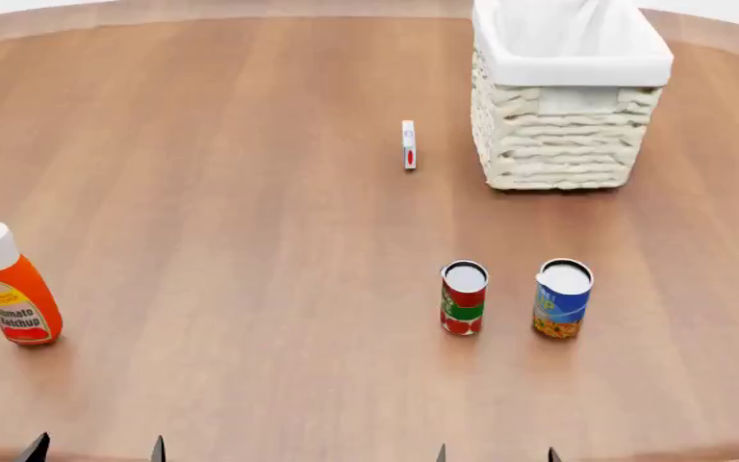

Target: Pick up the ketchup, and put it in the basket.

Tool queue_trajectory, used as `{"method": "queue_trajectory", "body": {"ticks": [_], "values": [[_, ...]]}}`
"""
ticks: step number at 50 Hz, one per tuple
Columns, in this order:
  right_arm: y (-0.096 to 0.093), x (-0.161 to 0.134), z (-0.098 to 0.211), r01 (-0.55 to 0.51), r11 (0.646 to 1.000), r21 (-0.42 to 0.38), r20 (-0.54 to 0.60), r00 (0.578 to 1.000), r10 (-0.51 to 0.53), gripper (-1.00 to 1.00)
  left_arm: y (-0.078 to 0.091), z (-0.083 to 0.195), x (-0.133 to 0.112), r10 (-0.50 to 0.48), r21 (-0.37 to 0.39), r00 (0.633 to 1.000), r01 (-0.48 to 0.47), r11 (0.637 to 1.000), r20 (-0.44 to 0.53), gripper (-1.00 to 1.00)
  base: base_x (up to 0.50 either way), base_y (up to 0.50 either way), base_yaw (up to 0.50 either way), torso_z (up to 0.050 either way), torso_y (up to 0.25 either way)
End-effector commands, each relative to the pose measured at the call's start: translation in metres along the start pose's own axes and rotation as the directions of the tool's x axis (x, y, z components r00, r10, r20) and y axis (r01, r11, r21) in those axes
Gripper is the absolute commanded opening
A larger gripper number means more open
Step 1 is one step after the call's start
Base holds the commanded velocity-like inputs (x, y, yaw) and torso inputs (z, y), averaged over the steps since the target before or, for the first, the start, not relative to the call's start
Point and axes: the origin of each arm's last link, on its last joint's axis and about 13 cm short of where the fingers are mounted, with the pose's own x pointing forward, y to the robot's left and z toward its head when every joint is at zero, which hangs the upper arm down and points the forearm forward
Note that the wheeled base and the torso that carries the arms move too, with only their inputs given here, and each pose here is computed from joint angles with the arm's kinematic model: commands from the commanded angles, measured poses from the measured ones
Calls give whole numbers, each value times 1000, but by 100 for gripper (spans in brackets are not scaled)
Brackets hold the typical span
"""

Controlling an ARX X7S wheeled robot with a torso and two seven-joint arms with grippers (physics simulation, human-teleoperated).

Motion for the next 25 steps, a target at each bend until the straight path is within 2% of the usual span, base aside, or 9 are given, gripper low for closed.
{"method": "queue_trajectory", "body": {"ticks": [1, 3, 5, 6, 7, 12, 19, 25], "values": [[2, -1, 3, 4, 1000, 14, -4, 1000, -3, 100, 2, 1, 0, 21, -2, 1000, -21, 1000, -4, 100, 0, 0, 0, 0, 0], [3, 1, 4, 4, 1000, -8, 2, 1000, -4, 100, 4, 6, -1, 35, 33, 999, -36, 999, 7, 100, 0, 0, 0, 0, 0], [3, 1, 4, 3, 1000, -7, 3, 1000, -3, 100, 5, 7, -1, 40, 20, 999, -40, 999, 11, 100, 0, 0, 0, 0, 0], [3, 3, 2, 7, 1000, -6, 10, 1000, -6, 100, 7, -2, -3, 33, 14, 999, -33, 999, -20, 100, 0, 0, 0, 0, 0], [3, 3, 4, 7, 1000, 10, -5, 1000, -7, 100, 6, 13, -2, 26, 19, 1000, -26, 999, 19, 100, 0, 0, 0, 0, 0], [3, -3, 11, 10, 1000, 20, 4, 1000, -10, 100, 8, 27, -4, 63, 37, 996, -66, 997, 68, 100, 0, 0, 0, 0, 0], [7, -10, 39, -14, 999, 35, 102, 995, 10, 100, 13, 68, -13, 118, 39, 978, -126, 991, 175, 100, 0, 0, 0, 0, 0], [7, -15, 64, -20, 998, 55, 182, 983, 10, 100, 13, 96, -23, 117, 19, 958, -126, 992, 262, 100, 0, 0, 0, 0, 0]]}}
